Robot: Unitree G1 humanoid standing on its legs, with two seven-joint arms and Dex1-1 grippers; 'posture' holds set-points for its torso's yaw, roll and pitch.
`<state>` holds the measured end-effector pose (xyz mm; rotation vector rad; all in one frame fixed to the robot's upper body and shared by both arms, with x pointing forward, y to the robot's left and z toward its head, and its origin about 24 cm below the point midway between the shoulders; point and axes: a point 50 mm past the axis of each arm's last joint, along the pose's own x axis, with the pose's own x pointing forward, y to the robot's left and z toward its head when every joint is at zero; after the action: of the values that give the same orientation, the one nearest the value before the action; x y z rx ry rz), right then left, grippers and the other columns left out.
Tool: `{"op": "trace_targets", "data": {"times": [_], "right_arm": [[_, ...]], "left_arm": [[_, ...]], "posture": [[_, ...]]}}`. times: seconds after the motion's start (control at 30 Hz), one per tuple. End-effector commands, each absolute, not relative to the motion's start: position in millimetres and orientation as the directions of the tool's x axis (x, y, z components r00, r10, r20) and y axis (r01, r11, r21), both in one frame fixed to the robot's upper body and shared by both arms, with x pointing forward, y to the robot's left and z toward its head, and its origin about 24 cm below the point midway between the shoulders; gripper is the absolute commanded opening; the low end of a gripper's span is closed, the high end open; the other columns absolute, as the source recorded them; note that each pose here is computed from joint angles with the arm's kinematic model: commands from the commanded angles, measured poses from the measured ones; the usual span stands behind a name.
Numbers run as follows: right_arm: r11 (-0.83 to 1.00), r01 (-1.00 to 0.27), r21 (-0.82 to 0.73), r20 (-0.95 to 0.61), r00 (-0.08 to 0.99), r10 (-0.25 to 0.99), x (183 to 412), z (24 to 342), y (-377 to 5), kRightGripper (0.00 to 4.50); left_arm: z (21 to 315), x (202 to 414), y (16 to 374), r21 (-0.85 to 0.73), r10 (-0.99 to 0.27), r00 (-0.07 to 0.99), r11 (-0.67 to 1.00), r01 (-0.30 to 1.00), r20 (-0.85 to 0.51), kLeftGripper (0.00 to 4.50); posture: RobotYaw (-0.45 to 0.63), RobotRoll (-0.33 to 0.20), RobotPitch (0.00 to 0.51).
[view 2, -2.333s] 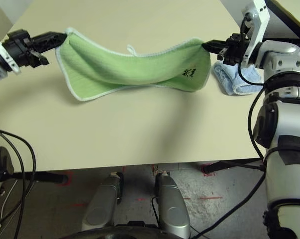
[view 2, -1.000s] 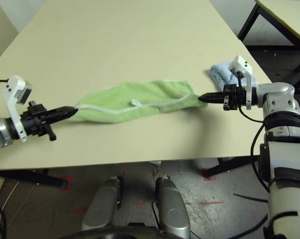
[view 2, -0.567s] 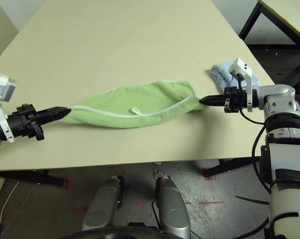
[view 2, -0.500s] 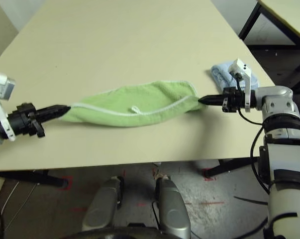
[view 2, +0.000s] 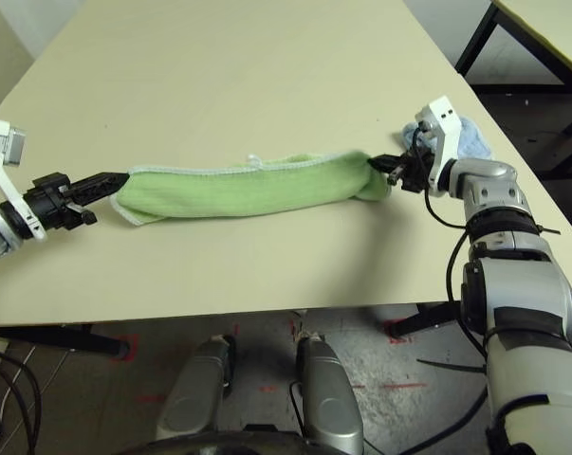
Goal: Fold the towel and set it aside.
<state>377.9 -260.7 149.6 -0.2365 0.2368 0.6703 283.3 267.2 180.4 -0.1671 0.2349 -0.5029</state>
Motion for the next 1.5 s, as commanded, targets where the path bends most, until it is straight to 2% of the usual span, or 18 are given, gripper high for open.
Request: {"op": "trace_targets", "data": {"times": [0.03,0.17,0.47,1.07,1.2,1.43,1.5], "right_arm": [[0.760,-0.631,-0.155,-0.306,0.763,0.570,381.3,147.4,-254.9,0.00],[0.760,-0.625,-0.177,-0.316,0.768,0.558,385.3,146.3,-247.0,0.00],[0.815,-0.525,-0.244,-0.345,0.832,0.433,391.2,144.1,-248.4,0.00],[0.821,-0.477,-0.314,-0.369,0.858,0.357,398.4,142.2,-237.3,0.00],[0.828,-0.470,-0.305,-0.381,0.857,0.347,398.5,142.2,-238.2,1.23],[0.806,-0.549,-0.221,-0.343,0.817,0.463,394.1,164.3,-250.5,3.92],[0.797,-0.570,-0.200,-0.328,0.805,0.493,391.7,170.4,-255.5,4.50]], "left_arm": [[169.9,292.1,264.9,-0.165,-0.461,0.856,0.887,0.432,-0.234,0.05],[163.4,301.6,260.1,-0.120,-0.447,0.854,0.894,0.431,-0.265,0.05],[155.2,319.5,261.1,-0.002,-0.390,0.867,0.912,0.409,-0.310,0.05],[139.5,332.8,259.1,0.098,-0.386,0.850,0.890,0.445,-0.359,0.05],[140.6,331.8,257.9,0.109,-0.382,0.850,0.888,0.446,-0.363,1.10],[169.1,310.0,256.9,0.108,-0.441,0.845,0.865,0.490,-0.302,3.81],[176.0,302.4,257.6,0.112,-0.450,0.843,0.860,0.499,-0.295,4.47]], "posture": [[0.18,0.000,0.129],[0.17,0.000,0.128],[0.17,0.000,0.126],[0.17,0.000,0.127],[0.17,0.000,0.129],[0.18,0.000,0.135],[0.18,0.000,0.136]]}}
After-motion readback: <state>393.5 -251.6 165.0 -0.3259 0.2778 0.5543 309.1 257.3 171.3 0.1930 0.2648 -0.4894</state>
